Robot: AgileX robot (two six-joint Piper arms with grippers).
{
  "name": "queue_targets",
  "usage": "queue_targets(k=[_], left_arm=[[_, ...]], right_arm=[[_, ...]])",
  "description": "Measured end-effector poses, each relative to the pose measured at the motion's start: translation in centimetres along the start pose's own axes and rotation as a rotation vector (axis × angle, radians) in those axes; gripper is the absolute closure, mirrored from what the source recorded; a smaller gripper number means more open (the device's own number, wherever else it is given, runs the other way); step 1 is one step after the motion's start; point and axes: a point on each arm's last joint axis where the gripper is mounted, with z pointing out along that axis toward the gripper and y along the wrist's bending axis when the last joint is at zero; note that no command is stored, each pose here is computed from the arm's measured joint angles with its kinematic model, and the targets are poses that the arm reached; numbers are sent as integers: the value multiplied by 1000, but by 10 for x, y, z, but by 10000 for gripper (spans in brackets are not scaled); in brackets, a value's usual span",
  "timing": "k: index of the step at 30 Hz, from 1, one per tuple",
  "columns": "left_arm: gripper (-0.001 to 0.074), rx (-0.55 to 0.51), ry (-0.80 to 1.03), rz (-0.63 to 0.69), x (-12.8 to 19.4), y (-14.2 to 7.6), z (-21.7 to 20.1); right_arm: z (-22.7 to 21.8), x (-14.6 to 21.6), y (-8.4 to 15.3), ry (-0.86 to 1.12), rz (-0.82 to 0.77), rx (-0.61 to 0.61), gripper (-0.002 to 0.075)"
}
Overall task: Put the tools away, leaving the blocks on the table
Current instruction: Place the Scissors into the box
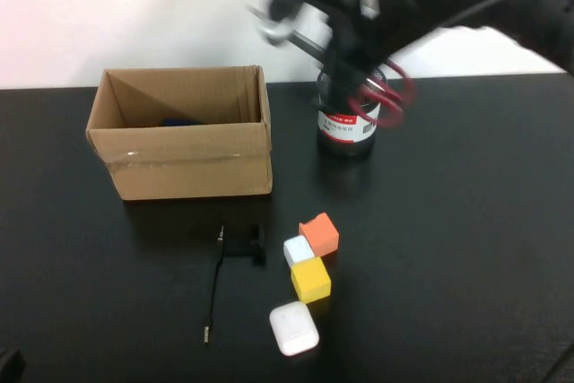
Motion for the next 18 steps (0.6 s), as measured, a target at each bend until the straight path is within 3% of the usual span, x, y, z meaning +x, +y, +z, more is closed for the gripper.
queue_targets(k=[9, 18], left_arm=[[731, 0, 0, 0, 0, 0, 0], [731, -1, 0, 1, 0, 0, 0]], right_arm=[[51, -47, 33, -275, -131, 100, 733], [108, -41, 68, -312, -246, 108, 724]])
